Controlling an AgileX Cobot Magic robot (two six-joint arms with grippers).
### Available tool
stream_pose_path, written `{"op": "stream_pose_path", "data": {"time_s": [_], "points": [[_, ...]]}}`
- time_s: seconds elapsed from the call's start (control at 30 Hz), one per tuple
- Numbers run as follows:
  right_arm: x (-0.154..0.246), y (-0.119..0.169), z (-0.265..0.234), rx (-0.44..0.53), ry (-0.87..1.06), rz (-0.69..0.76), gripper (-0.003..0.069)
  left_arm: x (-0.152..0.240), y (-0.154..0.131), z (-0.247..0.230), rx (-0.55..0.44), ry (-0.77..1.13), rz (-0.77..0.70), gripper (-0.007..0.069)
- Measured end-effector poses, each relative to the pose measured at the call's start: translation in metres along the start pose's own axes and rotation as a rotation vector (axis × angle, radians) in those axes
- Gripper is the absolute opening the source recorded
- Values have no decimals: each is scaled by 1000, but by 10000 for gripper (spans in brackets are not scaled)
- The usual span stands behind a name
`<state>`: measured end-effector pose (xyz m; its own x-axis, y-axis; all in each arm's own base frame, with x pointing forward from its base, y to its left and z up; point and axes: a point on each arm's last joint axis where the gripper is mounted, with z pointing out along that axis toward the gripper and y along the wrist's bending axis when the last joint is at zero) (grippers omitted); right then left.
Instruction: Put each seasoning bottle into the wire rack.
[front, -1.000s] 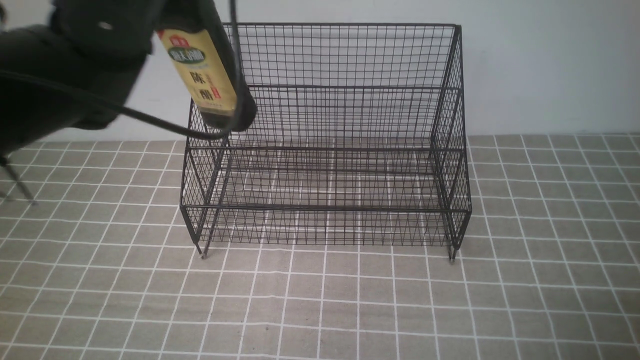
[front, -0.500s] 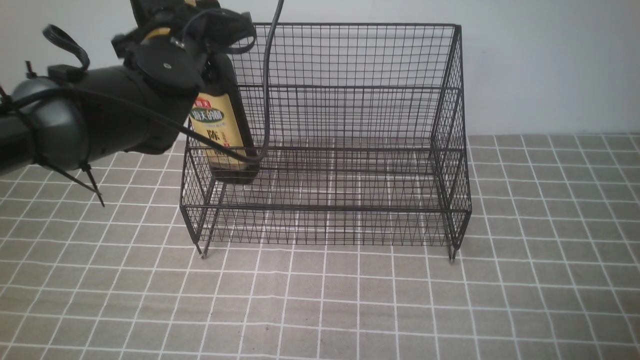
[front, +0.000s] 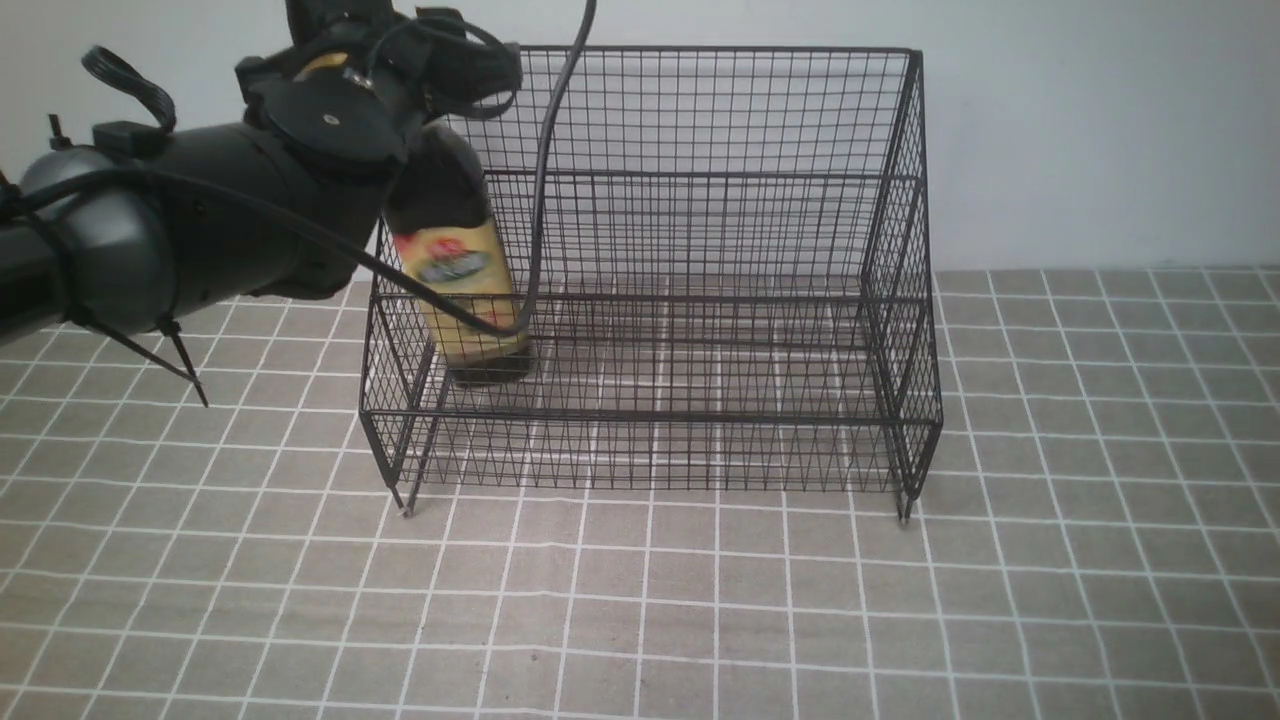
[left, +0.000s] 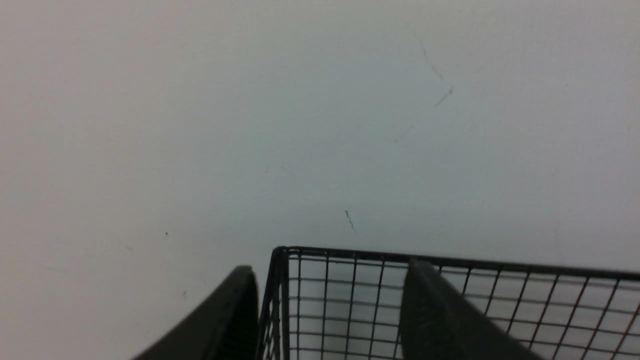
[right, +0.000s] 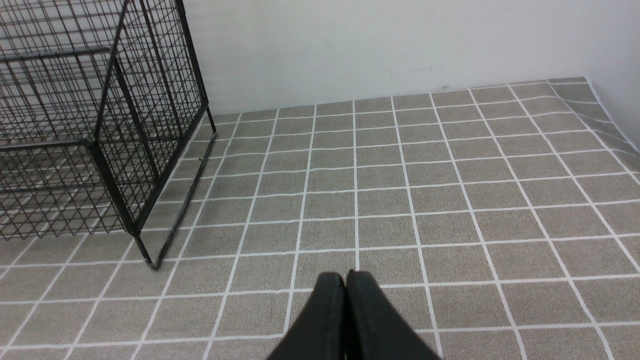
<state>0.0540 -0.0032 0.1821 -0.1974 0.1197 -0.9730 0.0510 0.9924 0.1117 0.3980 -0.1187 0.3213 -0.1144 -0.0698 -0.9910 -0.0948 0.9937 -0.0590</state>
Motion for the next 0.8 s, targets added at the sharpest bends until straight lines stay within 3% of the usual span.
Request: {"op": "stream_pose_path", "data": {"time_s": [0.43, 0.8], "points": [[0, 0, 0, 0, 0, 0, -12, -2, 3, -3, -22, 23, 61, 354], [0, 0, 0, 0, 0, 0, -12, -45, -2, -29, 119, -41, 33, 354]]}}
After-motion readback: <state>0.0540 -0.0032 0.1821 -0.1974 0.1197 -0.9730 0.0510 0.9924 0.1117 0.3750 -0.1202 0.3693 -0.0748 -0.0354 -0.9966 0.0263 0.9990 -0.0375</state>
